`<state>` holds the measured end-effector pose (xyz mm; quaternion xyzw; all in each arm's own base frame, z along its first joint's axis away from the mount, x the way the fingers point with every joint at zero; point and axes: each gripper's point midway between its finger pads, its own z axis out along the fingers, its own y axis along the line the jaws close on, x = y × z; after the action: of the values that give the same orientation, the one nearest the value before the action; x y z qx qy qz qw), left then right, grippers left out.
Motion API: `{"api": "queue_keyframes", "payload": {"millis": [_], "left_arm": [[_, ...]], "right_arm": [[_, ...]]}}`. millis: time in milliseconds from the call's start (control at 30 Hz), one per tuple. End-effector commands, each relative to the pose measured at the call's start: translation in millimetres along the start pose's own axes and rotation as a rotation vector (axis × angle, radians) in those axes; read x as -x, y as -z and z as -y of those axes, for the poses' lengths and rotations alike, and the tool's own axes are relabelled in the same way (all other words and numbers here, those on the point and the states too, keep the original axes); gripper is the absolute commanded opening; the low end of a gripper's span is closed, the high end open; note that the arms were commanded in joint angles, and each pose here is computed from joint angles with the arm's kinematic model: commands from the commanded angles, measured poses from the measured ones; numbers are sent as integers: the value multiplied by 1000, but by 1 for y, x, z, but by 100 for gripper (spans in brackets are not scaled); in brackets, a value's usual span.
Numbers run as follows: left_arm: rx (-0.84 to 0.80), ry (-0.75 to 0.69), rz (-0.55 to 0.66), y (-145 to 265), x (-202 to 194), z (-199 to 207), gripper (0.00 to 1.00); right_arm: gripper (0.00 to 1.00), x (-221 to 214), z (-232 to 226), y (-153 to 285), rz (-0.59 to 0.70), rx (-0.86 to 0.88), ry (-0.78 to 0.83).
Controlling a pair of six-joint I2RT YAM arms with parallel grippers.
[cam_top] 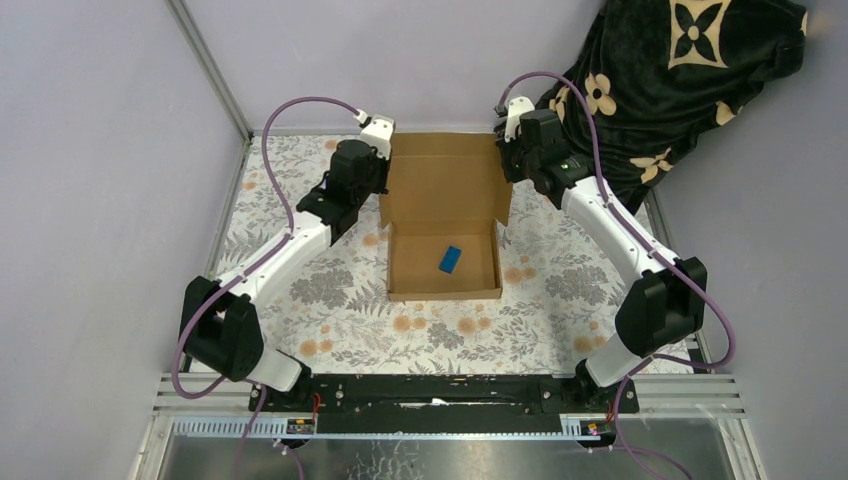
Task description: Fold the paper box
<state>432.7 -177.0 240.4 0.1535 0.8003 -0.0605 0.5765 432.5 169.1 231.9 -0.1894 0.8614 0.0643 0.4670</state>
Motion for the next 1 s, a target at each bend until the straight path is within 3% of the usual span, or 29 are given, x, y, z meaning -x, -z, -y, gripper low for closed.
{"api": "queue_keyframes", "payload": {"millis": [0,967], "left_arm": [[-86,22,55,-2,20,31,0],[17,111,158,-33,60,30,0]], "right_arm": [[0,38,-24,12,151,29,3],[0,61,-22,-6,321,-133,-125]]}}
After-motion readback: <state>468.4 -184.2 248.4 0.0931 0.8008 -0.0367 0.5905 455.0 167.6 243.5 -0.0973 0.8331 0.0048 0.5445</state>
